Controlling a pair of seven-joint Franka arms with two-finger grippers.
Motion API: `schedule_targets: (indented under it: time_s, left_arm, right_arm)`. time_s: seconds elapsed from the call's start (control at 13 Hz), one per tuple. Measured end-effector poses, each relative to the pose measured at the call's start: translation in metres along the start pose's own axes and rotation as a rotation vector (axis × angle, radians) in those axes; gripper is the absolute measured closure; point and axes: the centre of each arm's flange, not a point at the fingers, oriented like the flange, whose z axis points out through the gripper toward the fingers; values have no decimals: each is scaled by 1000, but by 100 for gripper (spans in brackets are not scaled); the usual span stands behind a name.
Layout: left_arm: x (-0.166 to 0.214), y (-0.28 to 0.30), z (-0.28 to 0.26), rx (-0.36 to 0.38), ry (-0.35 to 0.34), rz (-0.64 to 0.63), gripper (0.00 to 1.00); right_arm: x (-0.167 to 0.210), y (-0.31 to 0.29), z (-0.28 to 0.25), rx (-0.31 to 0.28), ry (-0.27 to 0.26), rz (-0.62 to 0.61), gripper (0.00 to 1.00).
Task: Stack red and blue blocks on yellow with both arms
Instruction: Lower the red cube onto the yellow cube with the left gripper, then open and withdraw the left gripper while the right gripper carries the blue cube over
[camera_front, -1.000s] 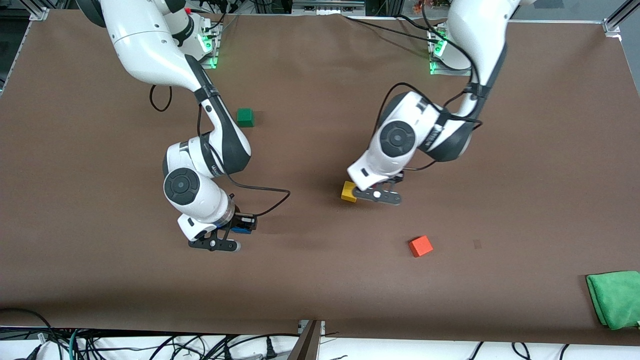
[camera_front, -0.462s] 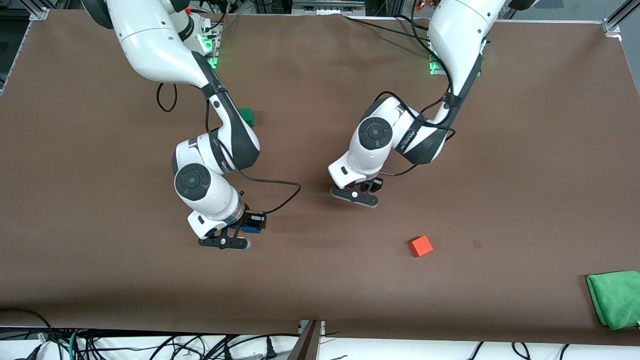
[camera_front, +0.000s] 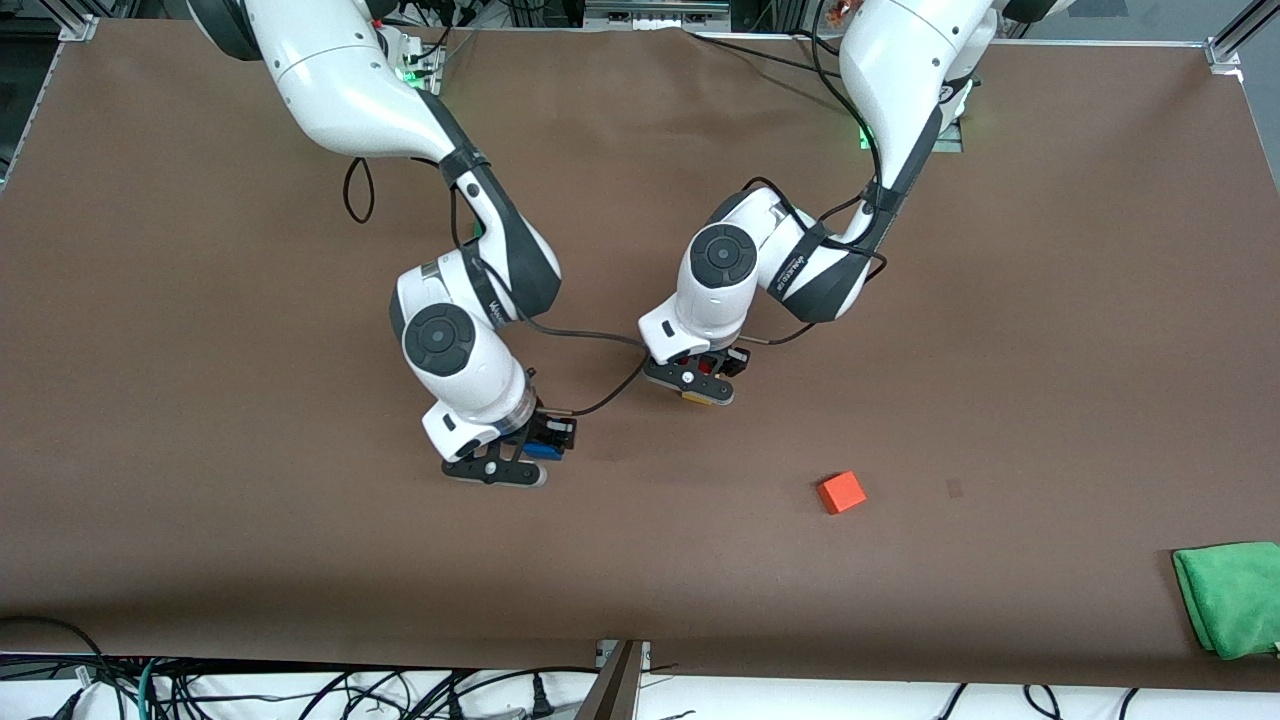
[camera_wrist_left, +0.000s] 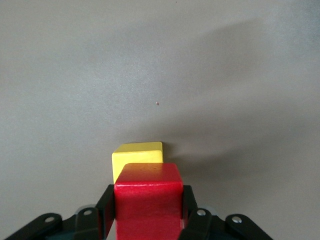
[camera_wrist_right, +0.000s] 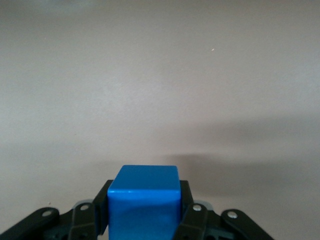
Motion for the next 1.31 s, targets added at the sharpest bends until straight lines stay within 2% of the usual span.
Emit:
schedule_targets:
  time_s: [0.62,0.69,1.0,1.31]
  left_arm:
    - [4,-10,-1,14,7,-9,44]
    - [4,-10,-1,14,8,-12,38]
    - [14,-15,-14,9,36,-54,0]
    - [37,-69,-62,0,99,-145,0]
  right_arm:
    - [-4,-8,-1,8,13,17,45]
    - [-3,-8,-2,11,16,22,45]
    - [-3,-10,-4,16,24,32,45]
    - [-22,-33,-2,21,10,84,45]
